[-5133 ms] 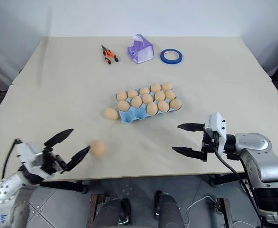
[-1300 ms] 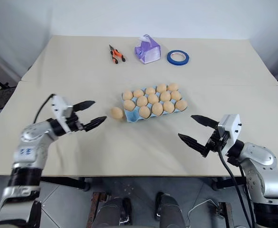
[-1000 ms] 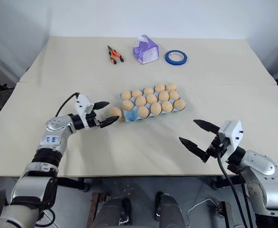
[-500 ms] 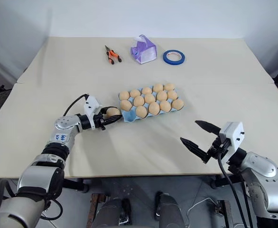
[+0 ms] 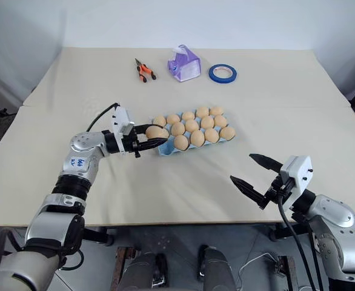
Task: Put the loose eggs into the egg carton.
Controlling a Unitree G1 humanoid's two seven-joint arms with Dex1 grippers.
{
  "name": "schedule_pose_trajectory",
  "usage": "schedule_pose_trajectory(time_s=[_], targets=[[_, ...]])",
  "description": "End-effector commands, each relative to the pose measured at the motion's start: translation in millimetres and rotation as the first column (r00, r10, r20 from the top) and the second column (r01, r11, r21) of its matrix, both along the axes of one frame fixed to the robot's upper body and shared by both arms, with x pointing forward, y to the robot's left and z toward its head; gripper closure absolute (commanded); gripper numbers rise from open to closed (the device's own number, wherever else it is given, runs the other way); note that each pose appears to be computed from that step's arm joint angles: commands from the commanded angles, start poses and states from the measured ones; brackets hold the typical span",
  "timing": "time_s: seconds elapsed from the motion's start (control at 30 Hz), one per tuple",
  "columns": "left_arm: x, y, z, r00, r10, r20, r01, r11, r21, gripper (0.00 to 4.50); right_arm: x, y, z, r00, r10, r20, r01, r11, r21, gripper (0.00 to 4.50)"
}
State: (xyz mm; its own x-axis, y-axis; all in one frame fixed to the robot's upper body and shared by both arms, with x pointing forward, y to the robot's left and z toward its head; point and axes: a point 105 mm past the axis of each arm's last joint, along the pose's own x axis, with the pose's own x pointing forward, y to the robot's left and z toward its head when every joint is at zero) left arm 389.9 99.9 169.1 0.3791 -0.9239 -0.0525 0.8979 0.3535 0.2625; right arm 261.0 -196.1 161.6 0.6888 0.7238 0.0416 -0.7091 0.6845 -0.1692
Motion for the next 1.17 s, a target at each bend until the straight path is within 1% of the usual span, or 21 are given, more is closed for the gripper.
schedule_pose_trajectory(time_s=[0.03, 0.07, 0.1, 0.17, 0.27, 0.4, 0.5, 0.63, 0.73, 0.8, 0.9, 0.97, 1.17], targets=[[4, -8, 11, 0.999, -0.01, 0.037, 0.009, 1.0, 0.008, 2.22, -2, -5, 10, 0.999, -0.017, 0.044, 0.017, 1.0, -0.005, 0.0], [5, -9, 11, 0.999, -0.006, 0.033, 0.005, 1.0, 0.011, 1.87, -2, -5, 9, 0.999, -0.019, 0.044, 0.019, 1.0, -0.005, 0.0], [5, -10, 10, 0.999, -0.016, 0.028, 0.015, 1.0, 0.013, 1.68, -3, -5, 9, 0.999, -0.02, 0.044, 0.021, 1.0, -0.005, 0.0], [4, -11, 10, 0.999, -0.022, 0.029, 0.021, 1.0, 0.014, 1.03, -4, -5, 9, 0.999, -0.022, 0.043, 0.023, 1.0, -0.005, 0.0], [5, -11, 16, 0.998, -0.015, 0.064, 0.015, 1.0, -0.003, 0.04, -4, -5, 8, 0.999, -0.026, 0.043, 0.026, 1.0, -0.005, 0.0], [3, -5, 27, 0.995, -0.013, 0.099, 0.017, 0.999, -0.036, 0.01, -4, -5, 8, 0.999, -0.025, 0.041, 0.025, 1.0, -0.005, 0.0], [1, 1, 36, 0.996, 0.003, 0.093, 0.006, 0.996, -0.088, 0.01, -3, -6, 8, 0.999, -0.024, 0.041, 0.024, 1.0, -0.009, 0.0], [-8, 18, 46, 0.993, 0.003, 0.116, 0.013, 0.99, -0.143, 0.01, 0, -6, 11, 0.999, -0.005, 0.046, 0.006, 1.0, -0.024, 0.0], [-18, 39, 36, 0.995, 0.015, 0.099, -0.006, 0.996, -0.086, 0.01, 6, -6, 12, 0.999, 0.026, 0.044, -0.024, 0.999, -0.047, 0.0], [-23, 47, 33, 0.996, 0.02, 0.086, -0.014, 0.997, -0.074, 0.01, 8, -6, 12, 0.998, 0.044, 0.041, -0.042, 0.997, -0.059, 0.0], [-34, 67, 23, 0.997, 0.051, 0.057, -0.05, 0.998, -0.026, 0.01, 19, 0, 9, 0.994, 0.106, 0.028, -0.103, 0.991, -0.088, 0.0], [-37, 76, 19, 0.996, 0.082, 0.043, -0.081, 0.997, -0.006, 0.01, 26, 4, 8, 0.99, 0.139, 0.023, -0.136, 0.986, -0.095, 0.0], [-44, 82, 16, 0.992, 0.121, 0.037, -0.121, 0.993, -0.013, 0.01, 47, 12, 10, 0.98, 0.195, 0.03, -0.191, 0.976, -0.103, 0.0]])
